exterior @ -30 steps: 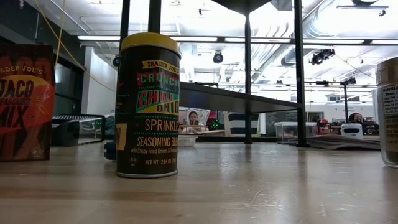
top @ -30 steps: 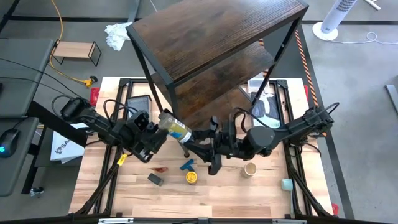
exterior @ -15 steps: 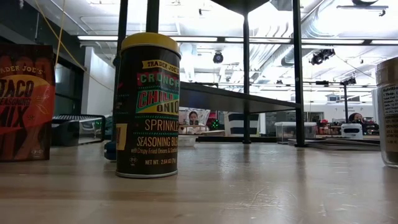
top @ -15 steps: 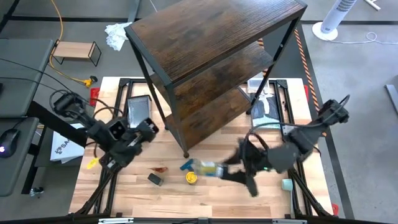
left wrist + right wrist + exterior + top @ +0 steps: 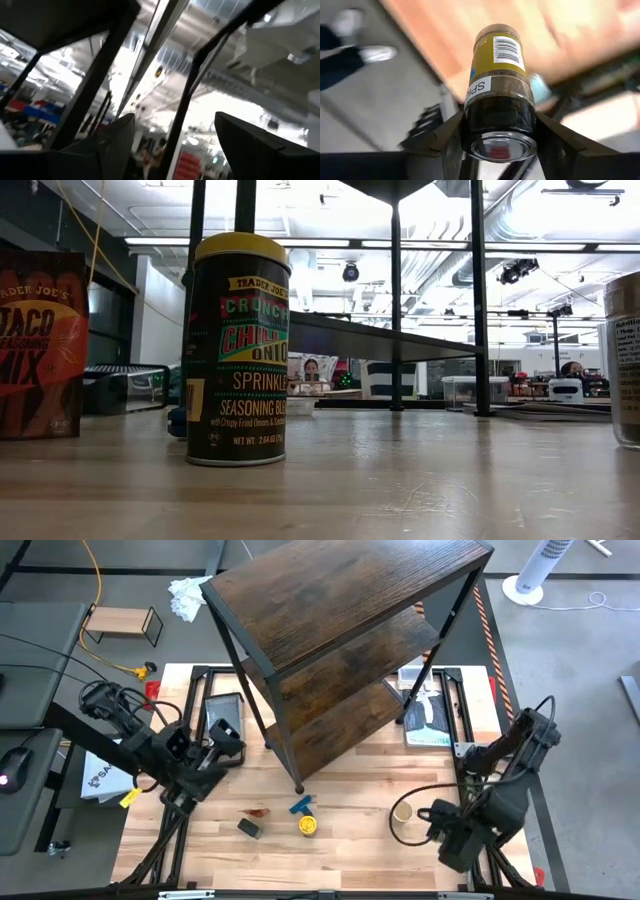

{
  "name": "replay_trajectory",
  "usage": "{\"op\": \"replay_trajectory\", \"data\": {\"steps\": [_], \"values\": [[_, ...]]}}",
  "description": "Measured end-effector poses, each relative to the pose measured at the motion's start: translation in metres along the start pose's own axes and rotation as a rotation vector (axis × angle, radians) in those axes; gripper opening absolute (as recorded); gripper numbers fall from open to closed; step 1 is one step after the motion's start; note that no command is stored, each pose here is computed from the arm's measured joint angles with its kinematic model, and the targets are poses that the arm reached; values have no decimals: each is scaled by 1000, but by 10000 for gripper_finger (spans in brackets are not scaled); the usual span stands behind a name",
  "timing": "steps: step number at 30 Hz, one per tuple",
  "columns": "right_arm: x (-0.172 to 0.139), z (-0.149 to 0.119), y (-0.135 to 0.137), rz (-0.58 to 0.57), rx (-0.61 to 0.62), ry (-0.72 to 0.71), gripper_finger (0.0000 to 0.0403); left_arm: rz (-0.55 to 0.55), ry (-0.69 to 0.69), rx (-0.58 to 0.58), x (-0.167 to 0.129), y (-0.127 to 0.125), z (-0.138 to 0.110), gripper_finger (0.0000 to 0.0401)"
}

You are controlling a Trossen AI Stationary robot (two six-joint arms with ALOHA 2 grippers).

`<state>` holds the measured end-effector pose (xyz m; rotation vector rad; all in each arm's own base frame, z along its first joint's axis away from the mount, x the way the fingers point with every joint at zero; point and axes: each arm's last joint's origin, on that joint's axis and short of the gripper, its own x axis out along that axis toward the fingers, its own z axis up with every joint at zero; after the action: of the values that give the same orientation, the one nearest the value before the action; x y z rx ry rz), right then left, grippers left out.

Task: Shelf spices
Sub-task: Move the black seasoning bottle to the bottom side of the table

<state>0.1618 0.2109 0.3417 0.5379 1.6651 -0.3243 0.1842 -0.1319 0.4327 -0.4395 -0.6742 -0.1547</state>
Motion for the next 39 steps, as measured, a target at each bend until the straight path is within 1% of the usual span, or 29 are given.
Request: {"op": "replay_trajectory", "data": {"steps": [3,5,8,15,21,25,31,32,33,35,37,39], "values": [[11,5,7,-46,34,70,190,19,22,15,0,1,-3,273],[20,10,15,-75,17,136,190,20,31,20,0,1,-3,273],[35,21,25,-105,-6,196,190,24,45,36,0,1,-5,273],[72,58,47,-124,-69,235,190,25,48,37,0,1,-5,273],[107,78,64,-134,-143,292,190,1,56,14,-4,-6,-5,273],[118,81,69,-131,-160,298,190,-14,62,1,-6,-10,-5,273],[118,81,70,-116,-169,293,191,-26,67,0,-8,-13,-5,273],[118,81,70,-116,-169,293,204,-27,68,5,-8,-14,-5,273],[117,81,70,-115,-169,293,226,-27,68,15,-8,-14,-5,273],[117,81,69,-114,-177,295,280,-28,68,25,-8,-14,-5,273],[117,80,70,-108,-187,302,325,-29,68,25,-8,-14,-5,273],[117,80,70,-103,-195,311,354,-29,68,28,-8,-14,-5,273]]}}
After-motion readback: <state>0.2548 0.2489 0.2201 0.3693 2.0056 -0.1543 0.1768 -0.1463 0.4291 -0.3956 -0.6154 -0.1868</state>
